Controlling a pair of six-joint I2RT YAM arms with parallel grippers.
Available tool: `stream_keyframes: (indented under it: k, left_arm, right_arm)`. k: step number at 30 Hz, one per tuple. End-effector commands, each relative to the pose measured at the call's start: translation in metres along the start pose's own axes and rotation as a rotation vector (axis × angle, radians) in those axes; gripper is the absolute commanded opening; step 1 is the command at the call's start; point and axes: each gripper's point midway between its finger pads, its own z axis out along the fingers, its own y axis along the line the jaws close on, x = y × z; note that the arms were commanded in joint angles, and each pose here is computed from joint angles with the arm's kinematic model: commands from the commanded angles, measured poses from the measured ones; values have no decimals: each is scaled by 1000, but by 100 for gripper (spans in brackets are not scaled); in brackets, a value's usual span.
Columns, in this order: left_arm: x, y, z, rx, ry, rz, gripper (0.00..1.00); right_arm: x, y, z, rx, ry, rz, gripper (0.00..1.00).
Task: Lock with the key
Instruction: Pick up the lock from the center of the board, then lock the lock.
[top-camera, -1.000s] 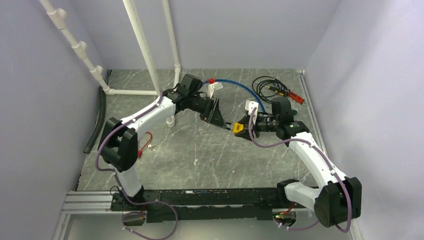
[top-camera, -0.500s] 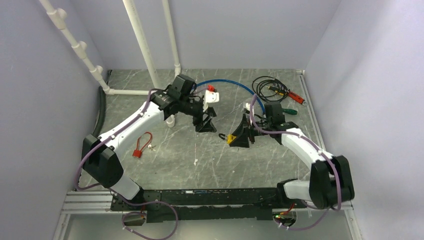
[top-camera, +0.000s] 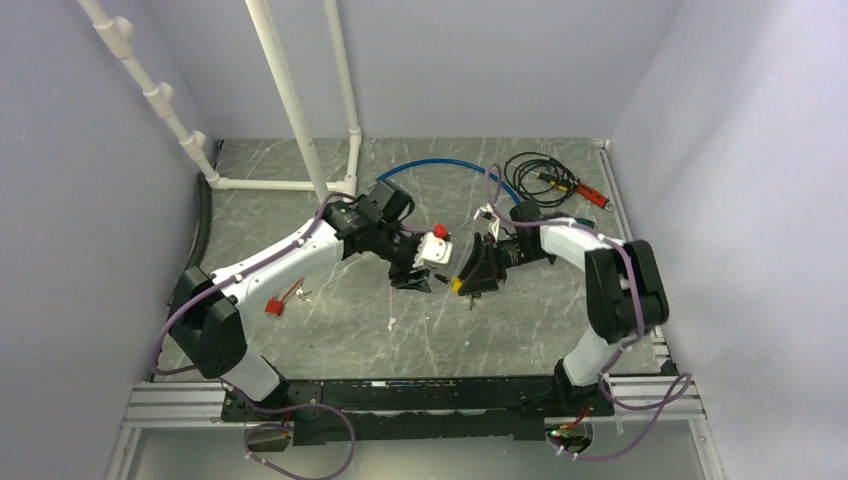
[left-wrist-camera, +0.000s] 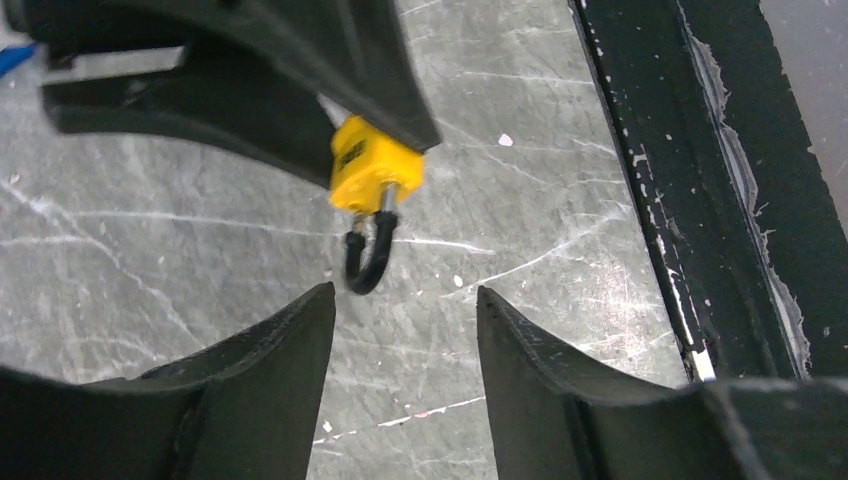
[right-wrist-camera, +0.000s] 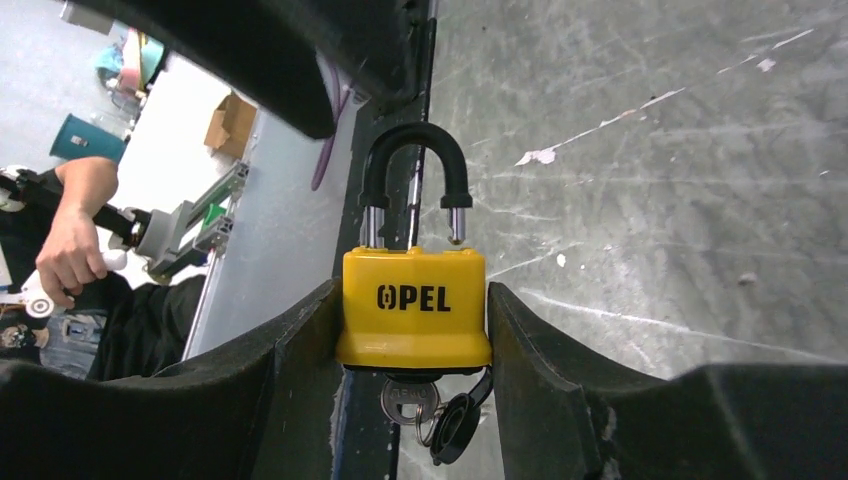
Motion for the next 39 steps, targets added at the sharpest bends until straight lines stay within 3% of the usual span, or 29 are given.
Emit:
stream_keyframes:
  k: [1,9,19,25,29,30,36,39]
  left_arm:
    - [-8,-3,12,5,19,78,57]
    - [-8,11,17,-60,59,87,56]
    - [-16,7,37,-28,70,114,55]
    - [-21,3,40,-11,68,116,39]
    - [-24,0,41,-1,67,112,8]
    - [-25,0,40,-3,68,104,1]
    - [-27,-8,34,21,54,-27,0]
    - [-32,-10,20,37,9,-148,0]
  right_arm:
    - [-25,26,-5,-112,-150,-37,9]
    - [-22,27,-5,-114,-148,-23,9]
    - [-18,31,-2,-127,-132,-21,10]
    - [-19,28,-2,-134,-143,13,10]
    - [-21,28,-2,-136,-146,19,14]
    - [-21,29,-2,-136,-147,15,20]
    - [-46,36,-19,-72,-199,-84,76]
    - [-70,27,-55,23,-289,-92,92]
